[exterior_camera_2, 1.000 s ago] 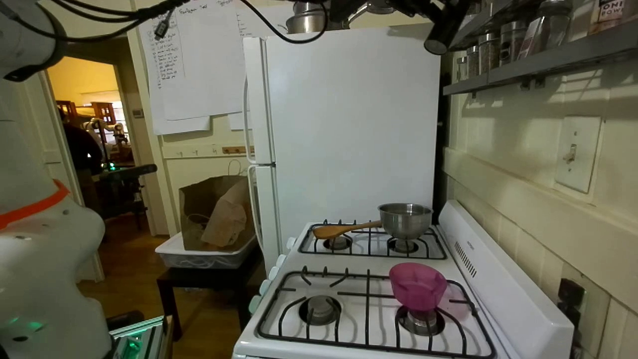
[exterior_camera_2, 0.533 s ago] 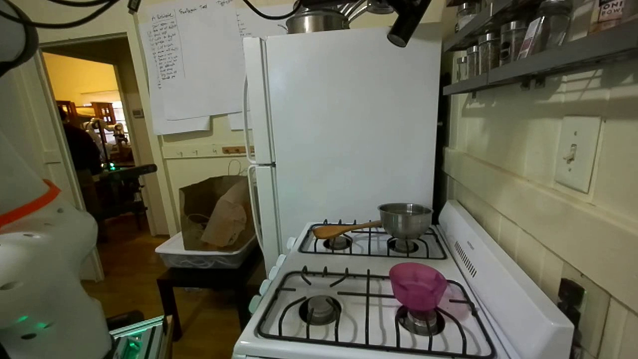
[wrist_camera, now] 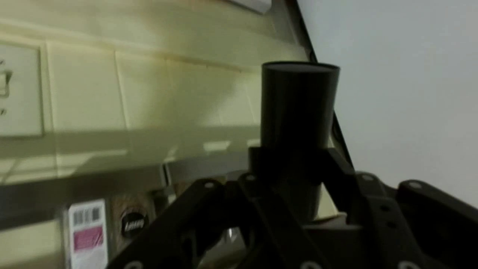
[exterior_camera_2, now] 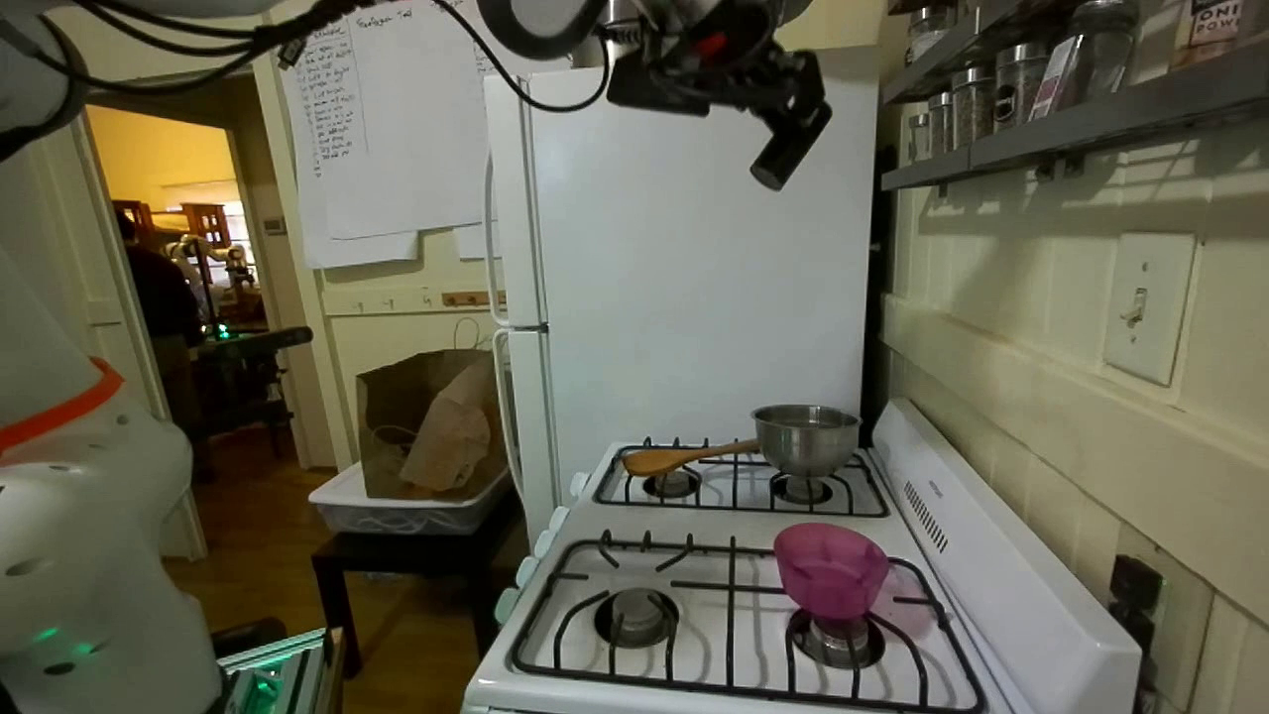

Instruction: Move the black bottle from the first shelf to the stove

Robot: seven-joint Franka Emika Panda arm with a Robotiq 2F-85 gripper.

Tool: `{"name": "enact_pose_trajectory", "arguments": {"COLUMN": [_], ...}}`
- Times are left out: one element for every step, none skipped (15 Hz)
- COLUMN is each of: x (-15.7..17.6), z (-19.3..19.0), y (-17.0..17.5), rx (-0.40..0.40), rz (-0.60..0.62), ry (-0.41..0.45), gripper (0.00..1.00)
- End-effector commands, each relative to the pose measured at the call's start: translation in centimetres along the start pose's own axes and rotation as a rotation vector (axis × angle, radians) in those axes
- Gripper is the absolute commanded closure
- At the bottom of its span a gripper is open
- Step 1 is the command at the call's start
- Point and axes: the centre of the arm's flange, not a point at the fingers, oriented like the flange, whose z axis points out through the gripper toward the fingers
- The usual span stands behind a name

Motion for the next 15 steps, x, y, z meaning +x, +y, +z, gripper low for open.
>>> {"name": "enact_pose_trajectory", "arguments": {"x": [-6.6, -8.1, -9.4, -10.6, -11.7, -12.7, -13.7, -14.6, -12.3, -13.2, -13.7, -13.9, -13.9, -13.8, -13.8], "z": [4.7, 5.8, 6.6, 7.5, 8.3, 9.1, 10.0, 10.6, 9.5, 10.0, 10.4, 10.5, 10.5, 10.5, 10.5], "y": [-1.0, -0.9, -0.7, -0.4, 0.0, 0.3, 0.5, 0.8, 0.2, 0.3, 0.3, 0.4, 0.4, 0.4, 0.4], "rx": [0.02, 0.015, 0.007, 0.003, -0.006, -0.016, -0.023, -0.011, -0.029, -0.03, -0.031, -0.03, -0.03, -0.03, -0.03], "rz": [-0.028, -0.037, -0.054, -0.069, -0.09, -0.119, -0.149, -0.169, -0.13, -0.148, -0.158, -0.162, -0.163, -0.164, -0.164], "ry": [-0.093, -0.117, -0.129, -0.135, -0.134, -0.13, -0.125, -0.121, -0.143, -0.145, -0.147, -0.151, -0.15, -0.149, -0.148], "gripper": [0.81, 0.81, 0.81, 0.81, 0.81, 0.81, 0.81, 0.81, 0.56, 0.56, 0.56, 0.56, 0.56, 0.56, 0.81]}}
